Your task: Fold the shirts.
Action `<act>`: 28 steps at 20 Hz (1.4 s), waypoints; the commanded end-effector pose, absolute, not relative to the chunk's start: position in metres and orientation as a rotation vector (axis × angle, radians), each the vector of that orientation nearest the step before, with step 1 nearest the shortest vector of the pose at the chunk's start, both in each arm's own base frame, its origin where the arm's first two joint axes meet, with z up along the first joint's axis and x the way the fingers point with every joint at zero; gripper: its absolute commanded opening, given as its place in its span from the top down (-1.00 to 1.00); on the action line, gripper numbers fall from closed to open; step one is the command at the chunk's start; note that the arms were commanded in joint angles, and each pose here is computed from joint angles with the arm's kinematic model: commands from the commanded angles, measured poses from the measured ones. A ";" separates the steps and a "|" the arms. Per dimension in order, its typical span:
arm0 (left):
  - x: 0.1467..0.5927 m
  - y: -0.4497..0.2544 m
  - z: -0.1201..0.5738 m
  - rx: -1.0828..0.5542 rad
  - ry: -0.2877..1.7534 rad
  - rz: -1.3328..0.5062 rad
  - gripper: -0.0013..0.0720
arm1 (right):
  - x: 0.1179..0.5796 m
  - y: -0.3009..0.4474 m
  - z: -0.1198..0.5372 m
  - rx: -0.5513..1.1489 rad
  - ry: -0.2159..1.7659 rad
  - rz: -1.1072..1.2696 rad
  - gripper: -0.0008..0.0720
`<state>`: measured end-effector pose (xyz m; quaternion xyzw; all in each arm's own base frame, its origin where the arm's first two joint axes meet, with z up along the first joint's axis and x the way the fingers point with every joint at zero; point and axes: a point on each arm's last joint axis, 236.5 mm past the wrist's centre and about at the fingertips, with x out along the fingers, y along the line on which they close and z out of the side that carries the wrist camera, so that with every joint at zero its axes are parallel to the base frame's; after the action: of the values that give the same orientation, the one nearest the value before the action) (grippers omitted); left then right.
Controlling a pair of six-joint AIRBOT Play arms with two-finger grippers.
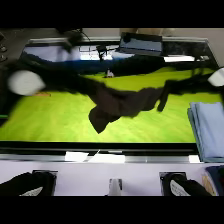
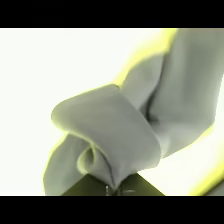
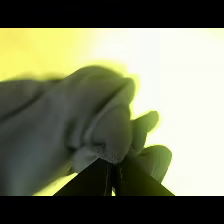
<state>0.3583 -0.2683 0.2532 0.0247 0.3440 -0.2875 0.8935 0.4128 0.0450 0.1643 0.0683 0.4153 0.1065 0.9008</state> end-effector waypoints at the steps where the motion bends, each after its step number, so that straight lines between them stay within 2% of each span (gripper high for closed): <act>1: 0.329 -0.174 0.469 -0.054 0.184 -0.456 0.86 | 0.364 0.013 0.374 0.032 0.311 0.083 0.92; 3: 0.285 -0.146 0.537 -0.147 -0.014 -0.463 0.86 | 0.306 0.028 0.451 0.071 0.071 0.130 0.91; 5: 0.244 -0.145 0.580 -0.242 -0.176 -0.557 0.86 | 0.255 0.041 0.491 0.103 -0.075 0.186 0.91; 8: 0.199 -0.149 0.627 -0.338 -0.374 -0.688 0.86 | 0.210 0.052 0.513 0.120 -0.164 0.229 0.91; 10: 0.196 -0.146 0.634 -0.310 -0.421 -0.677 0.86 | 0.200 0.048 0.519 0.107 -0.195 0.212 0.91; 13: 0.213 -0.135 0.635 -0.228 -0.460 -0.573 0.86 | 0.211 0.045 0.497 0.085 -0.098 0.193 0.91; 17: 0.217 -0.112 0.667 -0.145 -0.660 -0.434 0.86 | 0.247 0.061 0.408 0.217 0.300 0.239 0.91; 19: 0.244 -0.111 0.662 -0.122 -0.650 -0.381 0.86 | 0.266 0.071 0.354 0.232 0.542 0.276 0.91; 20: 0.272 -0.114 0.646 -0.118 -0.582 -0.358 0.86 | 0.276 0.074 0.331 0.240 0.644 0.285 0.91; 23: 0.389 -0.127 0.559 -0.069 -0.286 -0.271 0.86 | 0.326 0.071 0.263 0.283 0.854 0.266 0.91; 24: 0.436 -0.128 0.519 -0.050 -0.189 -0.238 0.86 | 0.346 0.071 0.242 0.311 0.891 0.254 0.91; 26: 0.519 -0.134 0.422 -0.151 0.047 -0.209 0.86 | 0.383 0.073 0.188 0.418 0.974 0.221 0.91; 28: 0.559 -0.159 0.300 -0.328 0.405 -0.239 0.86 | 0.393 0.082 0.133 0.496 1.098 0.219 0.91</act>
<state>0.4944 -0.1448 0.4496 -0.0702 -0.0047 -0.1256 0.9896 0.3721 0.0721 0.2040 0.1832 0.4496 0.1112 0.8671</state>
